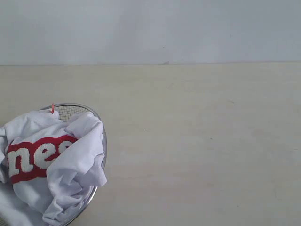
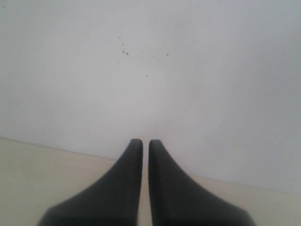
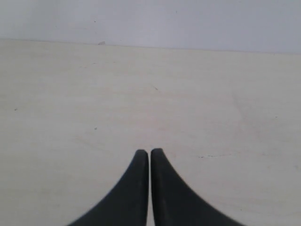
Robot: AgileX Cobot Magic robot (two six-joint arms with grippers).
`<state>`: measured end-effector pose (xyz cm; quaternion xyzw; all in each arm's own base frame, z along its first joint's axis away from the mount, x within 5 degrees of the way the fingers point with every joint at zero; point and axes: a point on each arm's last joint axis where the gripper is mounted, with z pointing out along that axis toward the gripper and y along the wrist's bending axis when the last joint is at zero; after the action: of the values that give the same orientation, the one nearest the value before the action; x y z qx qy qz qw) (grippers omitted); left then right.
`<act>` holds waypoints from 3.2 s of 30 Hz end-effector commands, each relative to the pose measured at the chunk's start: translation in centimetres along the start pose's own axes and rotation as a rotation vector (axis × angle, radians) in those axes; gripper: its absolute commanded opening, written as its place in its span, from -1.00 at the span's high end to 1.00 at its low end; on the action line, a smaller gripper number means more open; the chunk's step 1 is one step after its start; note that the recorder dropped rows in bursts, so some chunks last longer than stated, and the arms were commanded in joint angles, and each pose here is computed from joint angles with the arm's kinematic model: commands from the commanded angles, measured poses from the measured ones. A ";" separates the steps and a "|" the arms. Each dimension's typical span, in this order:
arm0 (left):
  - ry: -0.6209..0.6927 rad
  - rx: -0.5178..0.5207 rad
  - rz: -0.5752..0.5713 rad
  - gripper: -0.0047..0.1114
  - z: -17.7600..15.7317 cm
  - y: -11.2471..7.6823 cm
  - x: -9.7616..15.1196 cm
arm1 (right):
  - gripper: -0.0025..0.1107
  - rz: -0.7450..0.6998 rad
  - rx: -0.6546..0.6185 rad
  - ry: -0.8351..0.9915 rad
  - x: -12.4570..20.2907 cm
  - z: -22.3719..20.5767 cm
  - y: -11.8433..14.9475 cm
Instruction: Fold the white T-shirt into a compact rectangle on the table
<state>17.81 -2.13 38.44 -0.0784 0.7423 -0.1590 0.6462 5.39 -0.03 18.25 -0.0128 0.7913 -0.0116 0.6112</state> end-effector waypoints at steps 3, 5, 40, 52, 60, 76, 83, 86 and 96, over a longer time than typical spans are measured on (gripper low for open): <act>0.017 -0.007 0.022 0.84 1.0 0.1 0.1 | 0.96 0.019 0.003 -0.121 -1.1 -0.1 0.0; 0.031 -0.012 0.031 0.84 1.4 0.2 0.3 | 0.96 0.286 -0.042 -0.247 -2.2 -0.3 0.1; 0.306 -0.081 0.086 0.84 4.3 1.8 2.8 | 0.96 -0.040 -0.493 0.094 -17.5 7.7 9.3; 0.487 0.063 0.013 0.84 6.3 0.9 5.0 | 0.96 -0.031 -0.490 0.269 -23.5 12.7 13.1; 0.599 0.095 -0.006 0.84 7.3 1.5 3.3 | 0.66 -0.011 -0.672 0.617 -24.7 19.1 17.1; 0.778 0.071 0.123 0.84 7.6 2.9 5.2 | -0.19 0.050 -0.820 0.816 -15.1 25.6 23.3; 0.774 0.057 0.147 0.84 7.7 3.2 5.1 | -0.19 0.096 -0.823 0.845 -13.5 26.7 23.9; 0.771 0.056 0.148 0.84 7.7 3.2 5.1 | -0.19 0.121 -0.841 0.865 -12.6 27.0 24.7; 0.770 0.054 0.152 0.84 7.7 3.2 5.1 | -0.19 0.053 -0.825 0.820 -11.2 27.0 26.6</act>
<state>24.77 -1.96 31.62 0.0581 0.9300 -0.1525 0.3294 34.04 26.86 21.81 -0.2224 0.9008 0.3142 0.2010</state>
